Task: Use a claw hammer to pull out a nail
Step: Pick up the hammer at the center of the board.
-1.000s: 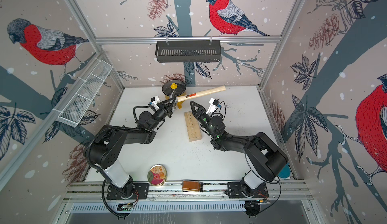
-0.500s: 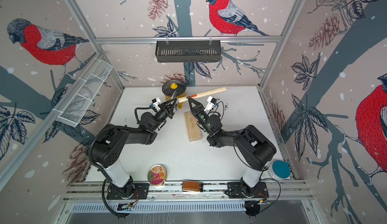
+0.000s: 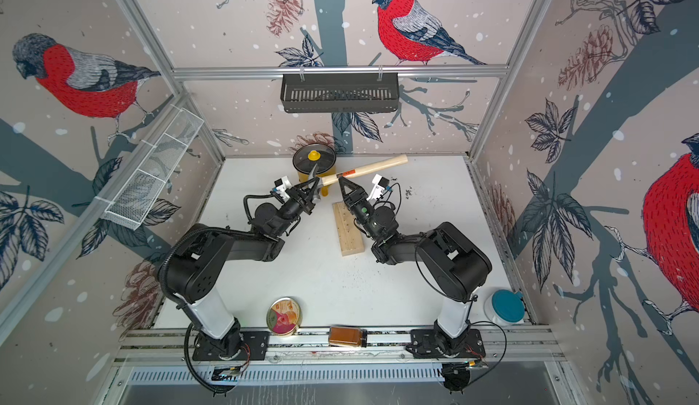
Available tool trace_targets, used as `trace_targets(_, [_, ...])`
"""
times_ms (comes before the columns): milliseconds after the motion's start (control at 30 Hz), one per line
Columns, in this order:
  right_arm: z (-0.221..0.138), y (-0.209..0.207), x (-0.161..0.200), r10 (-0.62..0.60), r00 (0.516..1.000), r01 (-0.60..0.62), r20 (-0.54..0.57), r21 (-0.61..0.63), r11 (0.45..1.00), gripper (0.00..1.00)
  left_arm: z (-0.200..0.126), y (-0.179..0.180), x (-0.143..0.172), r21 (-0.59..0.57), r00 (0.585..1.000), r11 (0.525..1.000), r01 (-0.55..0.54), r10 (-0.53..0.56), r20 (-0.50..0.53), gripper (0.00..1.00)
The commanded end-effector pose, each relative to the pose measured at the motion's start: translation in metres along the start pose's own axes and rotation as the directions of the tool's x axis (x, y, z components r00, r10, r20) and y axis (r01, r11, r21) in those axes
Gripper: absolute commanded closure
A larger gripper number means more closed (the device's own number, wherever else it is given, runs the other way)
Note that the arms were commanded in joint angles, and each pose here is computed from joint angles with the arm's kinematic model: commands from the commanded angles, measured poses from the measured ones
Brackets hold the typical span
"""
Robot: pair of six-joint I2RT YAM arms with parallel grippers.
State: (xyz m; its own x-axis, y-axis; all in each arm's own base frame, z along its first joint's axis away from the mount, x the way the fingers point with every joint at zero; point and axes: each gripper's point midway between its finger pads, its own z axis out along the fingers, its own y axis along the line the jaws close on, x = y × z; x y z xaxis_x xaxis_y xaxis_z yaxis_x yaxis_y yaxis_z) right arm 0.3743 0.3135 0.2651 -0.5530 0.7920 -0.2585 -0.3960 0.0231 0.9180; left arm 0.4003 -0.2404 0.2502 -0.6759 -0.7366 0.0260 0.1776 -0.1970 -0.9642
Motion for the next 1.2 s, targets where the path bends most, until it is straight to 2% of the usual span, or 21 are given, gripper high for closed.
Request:
trace_targets(0, [0.003, 0.01, -0.002, 0.016, 1.0, -0.016, 0.003, -0.047, 0.999, 0.56, -0.01, -0.081, 0.014, 0.319, 0.996, 0.946, -0.063, 0.077, -0.033, 1.0])
trace_targets(533, [0.016, 0.002, -0.004, 0.043, 0.999, -0.043, 0.008, -0.054, 0.998, 0.6, -0.013, -0.085, 0.02, 0.332, 0.996, 0.941, -0.068, 0.085, -0.036, 1.0])
trace_targets(1167, [0.026, 0.0, -0.007, 0.035, 0.999, -0.035, 0.01, -0.057, 0.998, 0.59, -0.018, -0.082, 0.029, 0.323, 0.996, 0.945, -0.055, 0.077, -0.055, 1.0])
